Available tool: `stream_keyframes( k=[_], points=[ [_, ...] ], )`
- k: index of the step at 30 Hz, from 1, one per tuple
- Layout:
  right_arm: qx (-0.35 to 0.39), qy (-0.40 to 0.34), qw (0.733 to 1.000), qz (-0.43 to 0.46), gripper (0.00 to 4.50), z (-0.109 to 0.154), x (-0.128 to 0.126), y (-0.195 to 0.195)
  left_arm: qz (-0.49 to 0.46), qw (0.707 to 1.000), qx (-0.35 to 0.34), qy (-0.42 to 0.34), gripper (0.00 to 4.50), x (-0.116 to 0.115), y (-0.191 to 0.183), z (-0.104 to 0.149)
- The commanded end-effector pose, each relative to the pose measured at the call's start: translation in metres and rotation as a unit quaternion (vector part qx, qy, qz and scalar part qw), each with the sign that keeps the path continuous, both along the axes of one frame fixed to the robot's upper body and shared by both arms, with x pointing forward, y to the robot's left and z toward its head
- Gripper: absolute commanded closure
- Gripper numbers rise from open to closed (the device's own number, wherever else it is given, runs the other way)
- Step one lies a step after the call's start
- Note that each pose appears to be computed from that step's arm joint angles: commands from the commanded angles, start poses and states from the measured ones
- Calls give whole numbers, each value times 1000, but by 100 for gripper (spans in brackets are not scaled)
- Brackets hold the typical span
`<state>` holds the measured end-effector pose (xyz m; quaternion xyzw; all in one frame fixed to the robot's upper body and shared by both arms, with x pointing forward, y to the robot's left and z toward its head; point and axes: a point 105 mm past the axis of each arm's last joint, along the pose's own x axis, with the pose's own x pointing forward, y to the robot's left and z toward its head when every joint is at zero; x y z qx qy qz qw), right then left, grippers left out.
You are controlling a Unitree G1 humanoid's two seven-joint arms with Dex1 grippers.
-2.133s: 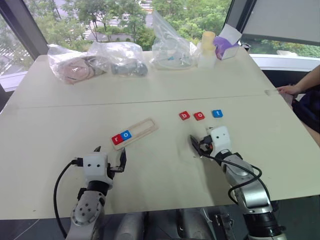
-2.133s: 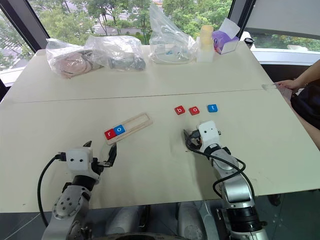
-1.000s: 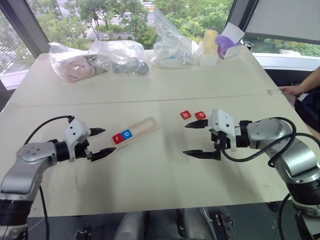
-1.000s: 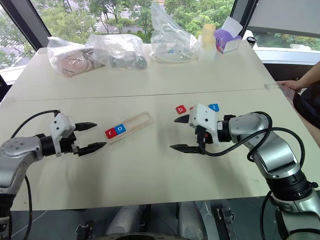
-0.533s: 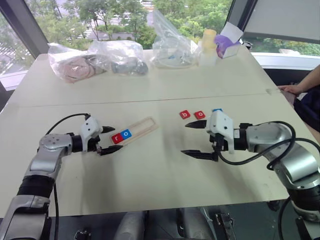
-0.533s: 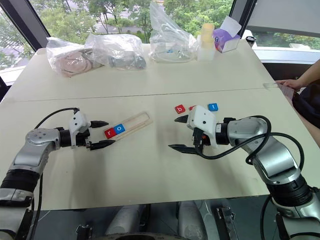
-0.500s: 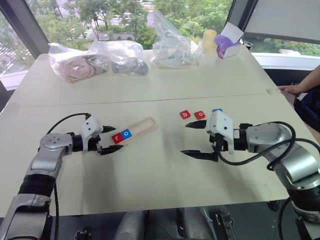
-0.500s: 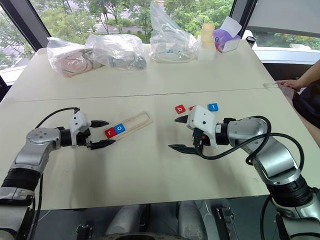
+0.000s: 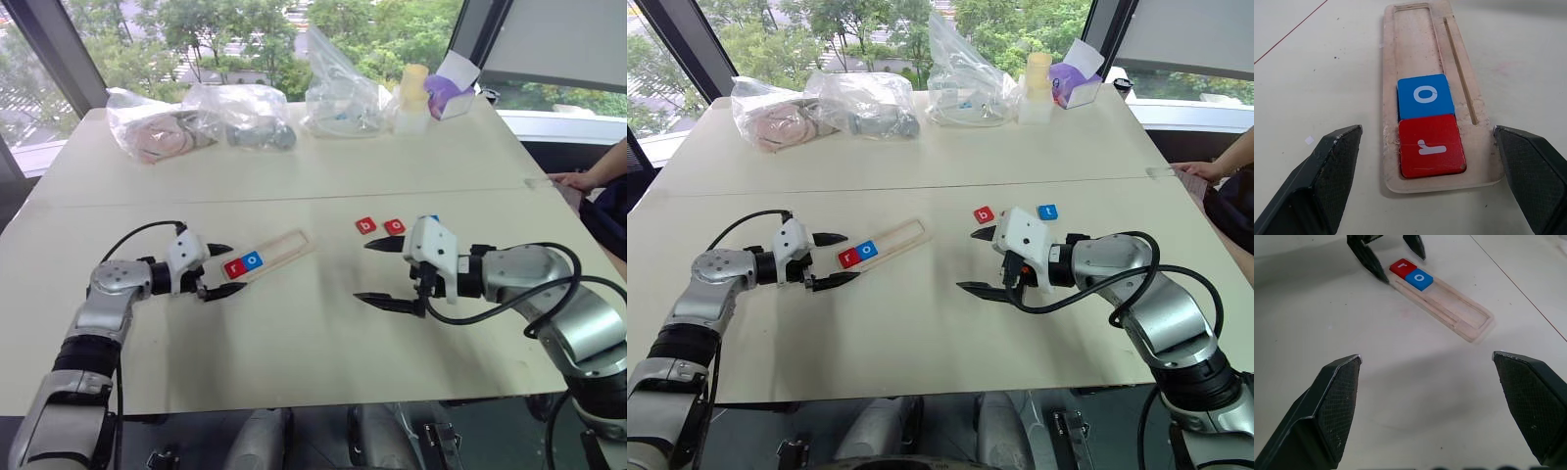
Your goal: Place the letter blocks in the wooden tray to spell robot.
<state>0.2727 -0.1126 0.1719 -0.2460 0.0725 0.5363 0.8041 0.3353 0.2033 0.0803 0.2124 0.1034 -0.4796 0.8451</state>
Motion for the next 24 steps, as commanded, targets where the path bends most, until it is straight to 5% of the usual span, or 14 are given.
stream_keyframes(
  k=[1, 17, 21, 24],
  points=[
    [0, -27, 1000, 11, 7, 12, -3, 3, 11, 999, 13, 44, 0, -7, 3, -23],
    [-10, -32, 999, 12, 7, 11, -1, 2, 14, 997, 8, 81, 0, -9, 0, -35],
    [-11, -34, 999, 13, 0, 11, -1, 3, 14, 996, 7, 89, 136, -10, 1, -38],
    [-12, -37, 999, 14, 0, 11, 0, 4, 8, 995, 10, 96, 140, -12, 2, -42]
  ],
)
